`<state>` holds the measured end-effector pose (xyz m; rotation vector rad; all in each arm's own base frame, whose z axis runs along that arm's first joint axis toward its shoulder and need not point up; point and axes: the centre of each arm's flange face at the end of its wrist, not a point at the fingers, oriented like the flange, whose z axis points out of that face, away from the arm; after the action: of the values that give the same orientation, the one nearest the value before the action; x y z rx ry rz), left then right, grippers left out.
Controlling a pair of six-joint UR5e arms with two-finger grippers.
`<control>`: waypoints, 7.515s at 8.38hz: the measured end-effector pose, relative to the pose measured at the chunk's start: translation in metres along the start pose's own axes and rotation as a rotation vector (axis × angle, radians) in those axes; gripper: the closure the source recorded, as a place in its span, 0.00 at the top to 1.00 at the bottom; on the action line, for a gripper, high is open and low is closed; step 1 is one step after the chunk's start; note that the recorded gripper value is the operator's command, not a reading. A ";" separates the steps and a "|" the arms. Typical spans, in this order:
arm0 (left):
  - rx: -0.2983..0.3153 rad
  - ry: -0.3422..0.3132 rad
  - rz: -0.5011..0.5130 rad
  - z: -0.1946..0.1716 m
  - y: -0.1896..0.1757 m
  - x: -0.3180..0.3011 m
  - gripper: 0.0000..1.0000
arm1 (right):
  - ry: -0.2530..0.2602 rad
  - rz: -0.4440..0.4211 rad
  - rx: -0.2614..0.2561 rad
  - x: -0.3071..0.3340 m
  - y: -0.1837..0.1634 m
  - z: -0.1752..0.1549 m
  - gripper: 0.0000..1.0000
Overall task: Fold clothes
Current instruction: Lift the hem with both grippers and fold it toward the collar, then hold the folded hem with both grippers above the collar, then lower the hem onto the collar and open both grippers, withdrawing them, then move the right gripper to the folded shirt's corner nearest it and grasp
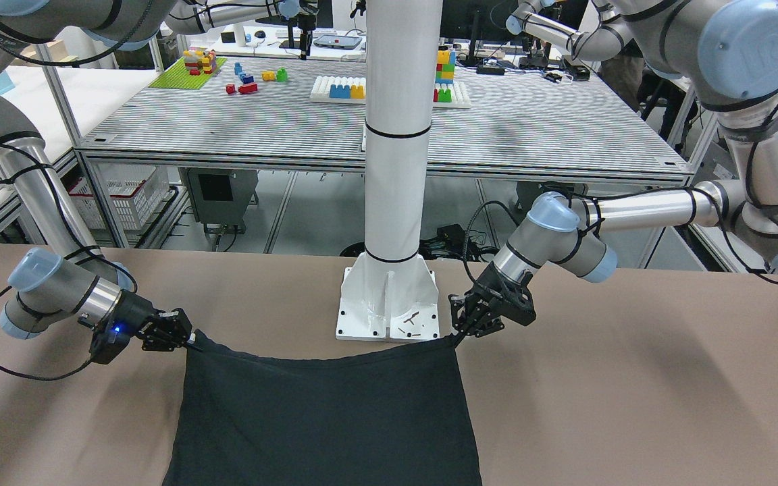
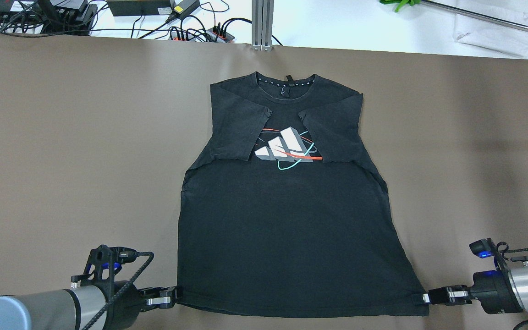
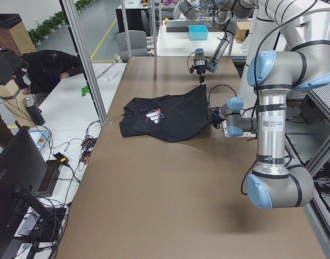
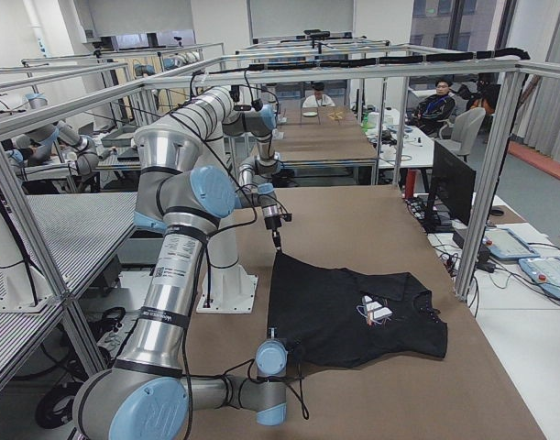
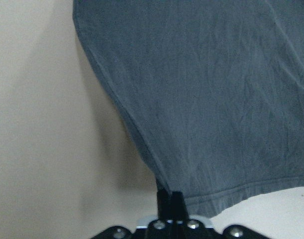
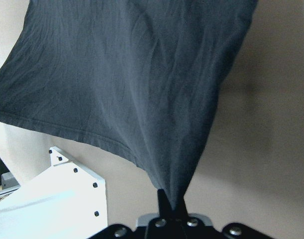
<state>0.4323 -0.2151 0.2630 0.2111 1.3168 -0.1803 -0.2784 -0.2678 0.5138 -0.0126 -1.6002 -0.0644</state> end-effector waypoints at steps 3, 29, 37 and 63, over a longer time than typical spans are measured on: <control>-0.095 0.183 0.061 -0.065 -0.006 0.033 0.00 | -0.123 -0.040 -0.084 -0.010 0.021 -0.023 0.00; 0.297 -0.011 -0.053 0.038 -0.307 -0.002 0.00 | 0.623 -0.413 0.386 -0.128 -0.312 -0.048 0.00; 0.365 -0.095 -0.078 0.070 -0.343 -0.024 0.00 | 0.743 -0.412 0.449 -0.121 -0.370 0.002 0.00; 0.447 -0.072 -0.064 0.038 -0.365 -0.008 0.95 | 0.754 -0.066 0.157 -0.042 -0.216 0.072 0.92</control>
<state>0.3749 -0.5774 0.2614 0.5364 1.1994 -0.5333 -0.3591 -0.4785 0.4630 0.1688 -0.8476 0.0070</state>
